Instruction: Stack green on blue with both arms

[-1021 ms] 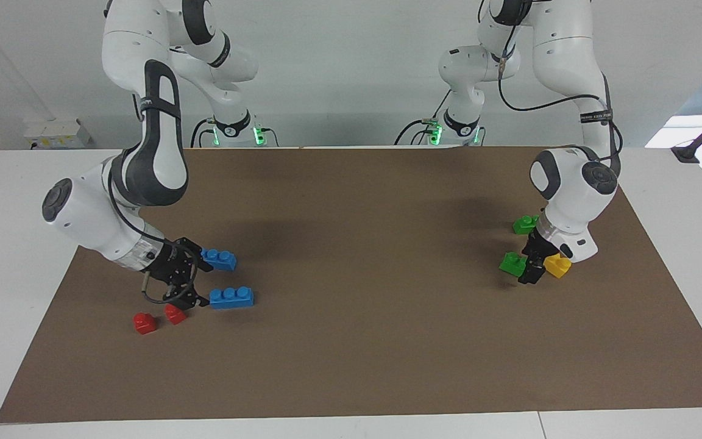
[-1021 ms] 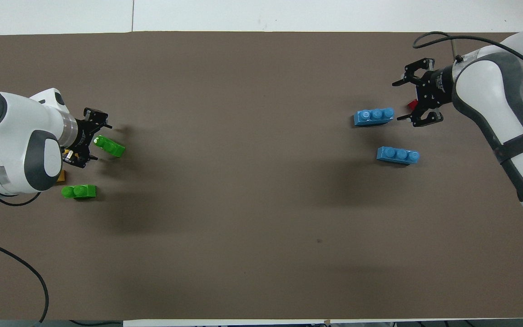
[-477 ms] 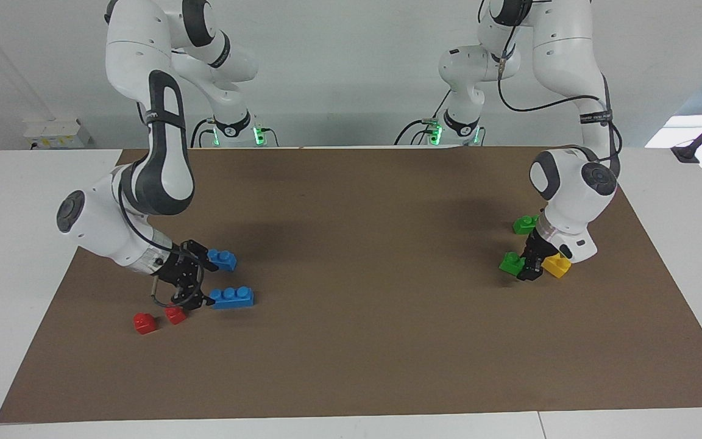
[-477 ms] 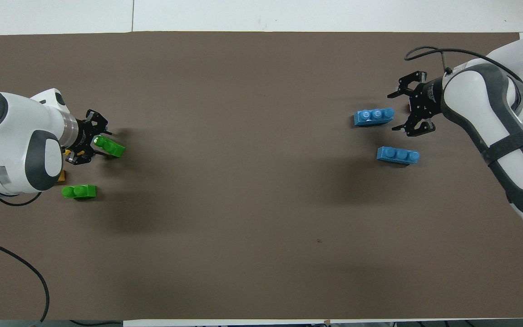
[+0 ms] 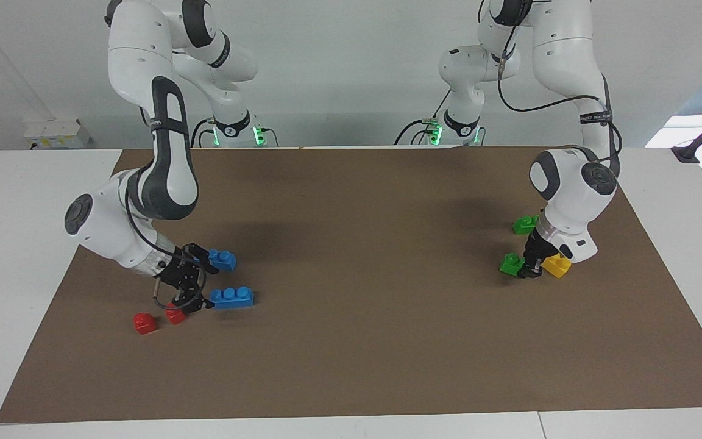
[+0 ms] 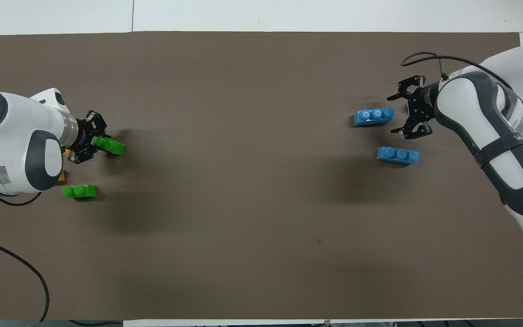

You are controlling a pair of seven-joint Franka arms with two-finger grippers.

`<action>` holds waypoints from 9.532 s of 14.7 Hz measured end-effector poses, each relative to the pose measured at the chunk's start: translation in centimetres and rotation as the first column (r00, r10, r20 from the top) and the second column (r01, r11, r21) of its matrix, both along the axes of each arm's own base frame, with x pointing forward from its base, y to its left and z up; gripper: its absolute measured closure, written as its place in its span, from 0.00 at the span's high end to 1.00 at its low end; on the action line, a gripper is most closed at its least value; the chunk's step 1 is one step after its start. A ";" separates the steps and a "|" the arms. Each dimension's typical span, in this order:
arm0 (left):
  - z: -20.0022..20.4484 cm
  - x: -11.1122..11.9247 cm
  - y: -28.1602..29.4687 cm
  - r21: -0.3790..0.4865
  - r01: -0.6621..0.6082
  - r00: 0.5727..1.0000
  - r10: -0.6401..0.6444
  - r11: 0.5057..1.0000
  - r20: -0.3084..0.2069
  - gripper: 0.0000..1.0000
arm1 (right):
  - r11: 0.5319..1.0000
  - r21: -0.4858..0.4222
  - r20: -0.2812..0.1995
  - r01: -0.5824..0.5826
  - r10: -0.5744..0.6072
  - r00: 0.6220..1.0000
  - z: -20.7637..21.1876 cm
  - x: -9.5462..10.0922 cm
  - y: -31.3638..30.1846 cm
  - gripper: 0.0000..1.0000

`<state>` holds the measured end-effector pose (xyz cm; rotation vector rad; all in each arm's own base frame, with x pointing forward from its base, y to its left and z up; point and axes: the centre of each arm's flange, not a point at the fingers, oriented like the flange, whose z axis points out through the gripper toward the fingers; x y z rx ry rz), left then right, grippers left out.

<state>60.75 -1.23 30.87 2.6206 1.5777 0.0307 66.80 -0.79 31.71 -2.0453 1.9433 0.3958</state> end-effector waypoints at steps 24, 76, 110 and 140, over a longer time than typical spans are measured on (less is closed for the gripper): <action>16.6 -3.8 -23.4 -0.028 -0.410 0.911 0.408 0.912 -0.067 0.34 | 0.999 -0.029 0.046 -0.015 0.016 0.999 -2.6 0.7 1.0 0.90; 14.3 -6.5 -34.8 -0.030 -0.518 0.855 0.518 0.855 -0.007 0.34 | 0.995 -0.012 0.045 0.101 -0.101 0.994 -3.0 -8.9 30.3 0.34; 4.0 -8.4 -39.9 -0.028 -0.352 0.931 0.353 0.936 0.091 0.34 | 0.995 -0.011 0.052 0.101 -0.100 0.994 -3.0 -9.0 30.4 0.34; 17.5 -2.6 -13.9 0.105 0.052 0.999 -0.053 0.993 0.003 1.00 | 0.995 0.004 0.096 -0.099 0.098 0.991 4.3 -3.3 13.7 1.00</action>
